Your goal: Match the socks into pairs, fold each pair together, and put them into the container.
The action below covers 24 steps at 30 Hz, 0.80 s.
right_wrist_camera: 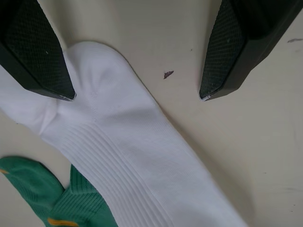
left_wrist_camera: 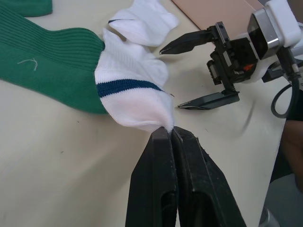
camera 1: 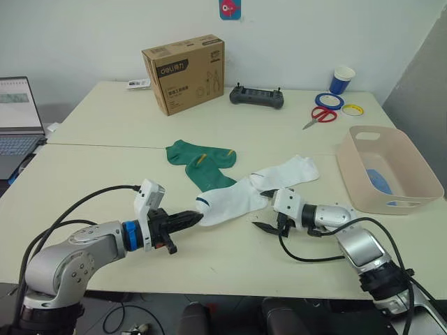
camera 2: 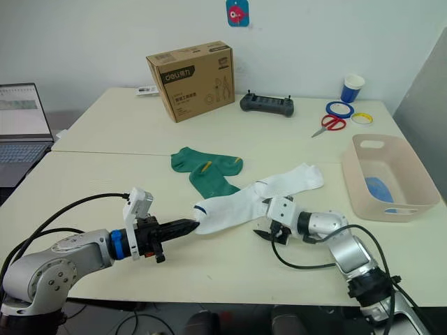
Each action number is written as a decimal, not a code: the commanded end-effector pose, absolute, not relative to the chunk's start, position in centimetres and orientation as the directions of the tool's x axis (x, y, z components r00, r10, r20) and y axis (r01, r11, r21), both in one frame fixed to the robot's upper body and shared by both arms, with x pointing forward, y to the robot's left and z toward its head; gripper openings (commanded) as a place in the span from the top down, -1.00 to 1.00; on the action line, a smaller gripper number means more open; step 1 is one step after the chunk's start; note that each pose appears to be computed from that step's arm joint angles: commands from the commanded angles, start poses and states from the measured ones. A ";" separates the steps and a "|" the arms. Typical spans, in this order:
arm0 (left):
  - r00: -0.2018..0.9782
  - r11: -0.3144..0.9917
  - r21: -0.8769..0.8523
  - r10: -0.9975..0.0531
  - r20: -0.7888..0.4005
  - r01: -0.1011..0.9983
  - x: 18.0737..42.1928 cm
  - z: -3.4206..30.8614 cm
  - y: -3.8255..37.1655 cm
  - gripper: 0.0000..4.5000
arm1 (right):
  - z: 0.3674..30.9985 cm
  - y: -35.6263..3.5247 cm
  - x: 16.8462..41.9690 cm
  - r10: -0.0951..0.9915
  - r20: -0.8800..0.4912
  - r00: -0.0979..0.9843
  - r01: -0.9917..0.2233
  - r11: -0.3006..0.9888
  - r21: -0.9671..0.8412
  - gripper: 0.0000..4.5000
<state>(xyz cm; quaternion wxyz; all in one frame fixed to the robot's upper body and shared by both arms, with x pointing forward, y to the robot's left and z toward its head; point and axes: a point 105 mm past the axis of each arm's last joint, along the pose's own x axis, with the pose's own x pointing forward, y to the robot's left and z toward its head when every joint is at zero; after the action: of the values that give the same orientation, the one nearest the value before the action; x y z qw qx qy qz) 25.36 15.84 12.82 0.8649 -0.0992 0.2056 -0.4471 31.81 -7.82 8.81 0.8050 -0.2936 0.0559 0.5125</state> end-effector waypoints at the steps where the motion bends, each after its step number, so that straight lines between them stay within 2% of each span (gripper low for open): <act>1: 0.513 0.560 -0.354 -0.829 -0.224 0.749 25.0 14.2 15.7 0.98 | 9.1 -7.5 32.1 0.785 -0.410 0.464 -0.849 0.263 -0.458 -1.00; 4: 0.507 0.557 -0.351 -0.830 -0.231 0.753 25.0 14.2 15.6 0.98 | 8.8 -7.6 32.7 0.763 -0.420 0.491 -0.832 0.268 -0.485 -1.00; 7: 0.507 0.560 -0.344 -0.829 -0.238 0.754 25.1 14.0 15.5 1.00 | 8.1 -8.1 33.4 0.723 -0.455 0.520 -0.826 0.288 -0.485 -0.72; 16: 0.493 0.548 -0.333 -0.836 -0.240 0.768 25.1 13.9 15.3 1.00 | 7.5 -8.5 33.4 0.683 -0.517 0.516 -0.853 0.359 -0.378 0.73; 18: 0.492 0.547 -0.330 -0.837 -0.238 0.770 25.2 13.9 15.2 1.00 | 7.3 -8.9 33.6 0.667 -0.527 0.527 -0.849 0.381 -0.366 0.97; 24: 0.493 0.547 -0.321 -0.836 -0.240 0.773 25.3 13.8 15.1 1.00 | 7.6 -9.6 33.5 0.670 -0.526 0.523 -0.852 0.388 -0.353 0.97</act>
<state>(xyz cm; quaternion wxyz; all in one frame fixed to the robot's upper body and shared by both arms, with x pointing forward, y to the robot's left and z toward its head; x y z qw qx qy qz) 25.30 15.37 13.11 0.8601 -0.1025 0.2006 -0.4577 32.93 -7.33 8.18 0.8076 -0.2973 0.1198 0.4951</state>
